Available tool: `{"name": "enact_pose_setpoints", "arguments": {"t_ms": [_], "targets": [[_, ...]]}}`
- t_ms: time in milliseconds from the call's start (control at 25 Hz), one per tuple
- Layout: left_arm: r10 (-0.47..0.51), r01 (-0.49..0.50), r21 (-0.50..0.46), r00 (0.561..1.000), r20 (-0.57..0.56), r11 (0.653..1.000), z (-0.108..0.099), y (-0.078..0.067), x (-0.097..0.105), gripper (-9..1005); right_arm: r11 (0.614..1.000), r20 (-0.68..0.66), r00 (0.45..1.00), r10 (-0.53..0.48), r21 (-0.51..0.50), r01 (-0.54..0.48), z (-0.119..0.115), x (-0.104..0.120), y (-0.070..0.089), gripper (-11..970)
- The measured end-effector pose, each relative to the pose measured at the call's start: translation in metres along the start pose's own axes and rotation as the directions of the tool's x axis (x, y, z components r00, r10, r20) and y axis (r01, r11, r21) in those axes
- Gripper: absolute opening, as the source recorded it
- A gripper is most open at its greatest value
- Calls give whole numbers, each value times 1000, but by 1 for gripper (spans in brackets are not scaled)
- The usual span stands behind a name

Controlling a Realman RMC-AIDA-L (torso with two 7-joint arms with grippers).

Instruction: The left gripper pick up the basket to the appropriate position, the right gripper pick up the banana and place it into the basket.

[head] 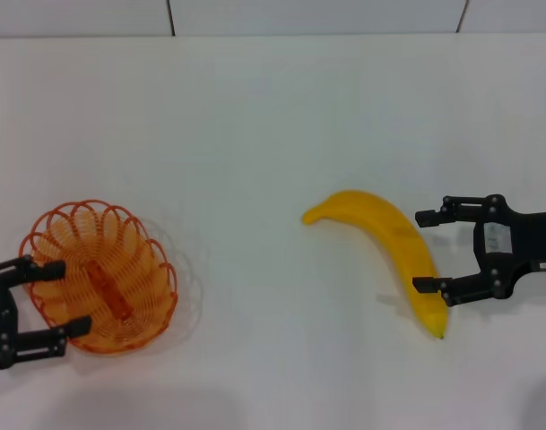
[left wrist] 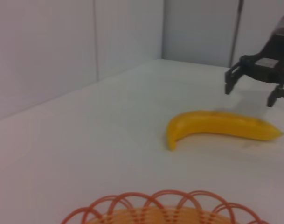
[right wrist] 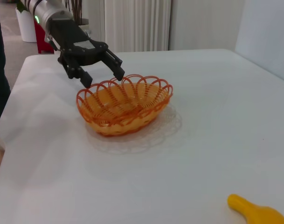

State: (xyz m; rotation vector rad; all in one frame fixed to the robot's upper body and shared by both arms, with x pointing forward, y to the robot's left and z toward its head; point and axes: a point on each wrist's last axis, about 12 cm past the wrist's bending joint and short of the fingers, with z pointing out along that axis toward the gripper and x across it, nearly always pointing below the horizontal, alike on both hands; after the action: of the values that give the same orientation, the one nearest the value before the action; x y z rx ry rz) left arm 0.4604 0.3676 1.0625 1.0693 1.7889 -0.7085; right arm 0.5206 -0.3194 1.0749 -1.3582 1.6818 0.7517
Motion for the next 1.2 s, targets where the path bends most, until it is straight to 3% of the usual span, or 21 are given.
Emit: {"name": "enact_pose_setpoints", "arguments": {"t_ms": [600, 760, 960, 1000, 1040, 1080, 1200], "targets": [[10, -10, 34, 1000, -3, 999, 3, 0, -3, 828, 1000, 0, 1000, 0, 0, 0, 0, 0, 0, 873], [23, -23, 12, 998, 58, 1000, -2, 1, -11, 827, 1000, 0, 1000, 3, 1, -3, 0, 1, 1, 872], [25, -3, -128, 984, 177, 992, -29, 23, -47, 826, 1000, 0, 1000, 3, 3, -3, -1, 1, 0, 870], [25, -3, -128, 984, 177, 992, -29, 23, -47, 825, 1000, 0, 1000, 2, 3, -2, -1, 0, 0, 869], [26, 3, -148, 981, 190, 989, -34, 28, -57, 825, 1000, -1, 1000, 2, 3, -2, -1, 0, 0, 869], [30, 4, -172, 981, 193, 985, -40, 42, -82, 825, 1000, -1, 1000, 2, 4, -2, -1, 0, 0, 869], [-20, 51, -199, 988, 156, 979, -44, 62, -114, 824, 1000, 0, 1000, -1, 4, 1, -1, -1, -1, 868]]}}
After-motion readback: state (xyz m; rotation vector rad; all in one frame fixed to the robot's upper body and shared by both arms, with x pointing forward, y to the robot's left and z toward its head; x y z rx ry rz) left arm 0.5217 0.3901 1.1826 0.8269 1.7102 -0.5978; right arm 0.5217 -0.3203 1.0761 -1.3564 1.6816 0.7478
